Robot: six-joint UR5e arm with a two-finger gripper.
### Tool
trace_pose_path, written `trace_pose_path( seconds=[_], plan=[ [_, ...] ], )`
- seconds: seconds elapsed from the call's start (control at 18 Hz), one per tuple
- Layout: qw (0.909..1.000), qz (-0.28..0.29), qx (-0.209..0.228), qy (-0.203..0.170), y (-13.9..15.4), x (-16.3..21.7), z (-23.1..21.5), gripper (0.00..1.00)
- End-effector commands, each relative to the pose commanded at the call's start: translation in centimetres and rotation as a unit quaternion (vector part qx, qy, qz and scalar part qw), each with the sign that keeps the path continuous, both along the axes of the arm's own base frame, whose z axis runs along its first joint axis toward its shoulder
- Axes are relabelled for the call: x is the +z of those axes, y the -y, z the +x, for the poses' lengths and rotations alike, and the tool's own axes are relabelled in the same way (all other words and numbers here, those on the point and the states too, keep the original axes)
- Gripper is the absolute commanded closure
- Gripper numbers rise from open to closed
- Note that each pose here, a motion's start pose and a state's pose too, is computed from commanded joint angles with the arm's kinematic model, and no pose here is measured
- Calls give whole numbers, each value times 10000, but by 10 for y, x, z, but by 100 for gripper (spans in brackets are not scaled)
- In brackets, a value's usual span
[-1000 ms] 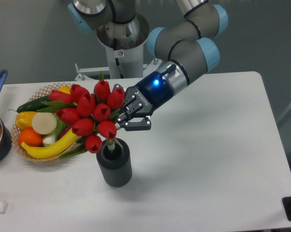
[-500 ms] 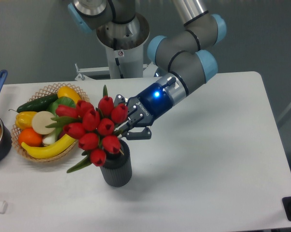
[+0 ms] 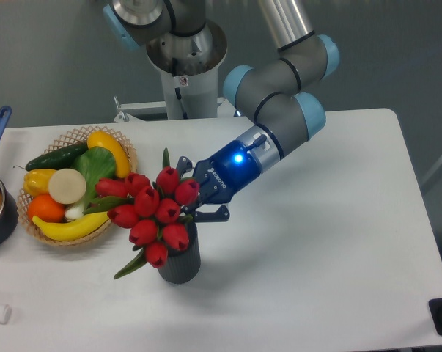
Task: Insert the flowers into the vase
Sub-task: 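Lower the tulip stems into the black vase opening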
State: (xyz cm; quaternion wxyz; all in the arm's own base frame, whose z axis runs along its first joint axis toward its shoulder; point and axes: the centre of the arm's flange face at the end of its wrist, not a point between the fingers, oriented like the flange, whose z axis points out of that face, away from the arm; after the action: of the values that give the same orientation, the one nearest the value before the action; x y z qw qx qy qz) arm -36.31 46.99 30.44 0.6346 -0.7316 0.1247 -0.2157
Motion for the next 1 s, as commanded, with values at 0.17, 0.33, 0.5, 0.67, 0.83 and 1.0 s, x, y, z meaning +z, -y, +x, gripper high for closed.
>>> trace_pose_path(
  seconds=[0.17,0.33,0.5,0.67,0.83,1.0],
  plan=[
    [10000,-8,7,13,0,-2,-1,85],
    [9999,-53,6,93,1,-12,-1,85],
    [9999,-68,6,120,1,-14,1,84],
    [9999,-122,13,108,1,-17,0,77],
    [9999,-132,13,111,1,-18,-1,72],
    [9999,-125,12,97,0,-18,-1,65]
  ],
)
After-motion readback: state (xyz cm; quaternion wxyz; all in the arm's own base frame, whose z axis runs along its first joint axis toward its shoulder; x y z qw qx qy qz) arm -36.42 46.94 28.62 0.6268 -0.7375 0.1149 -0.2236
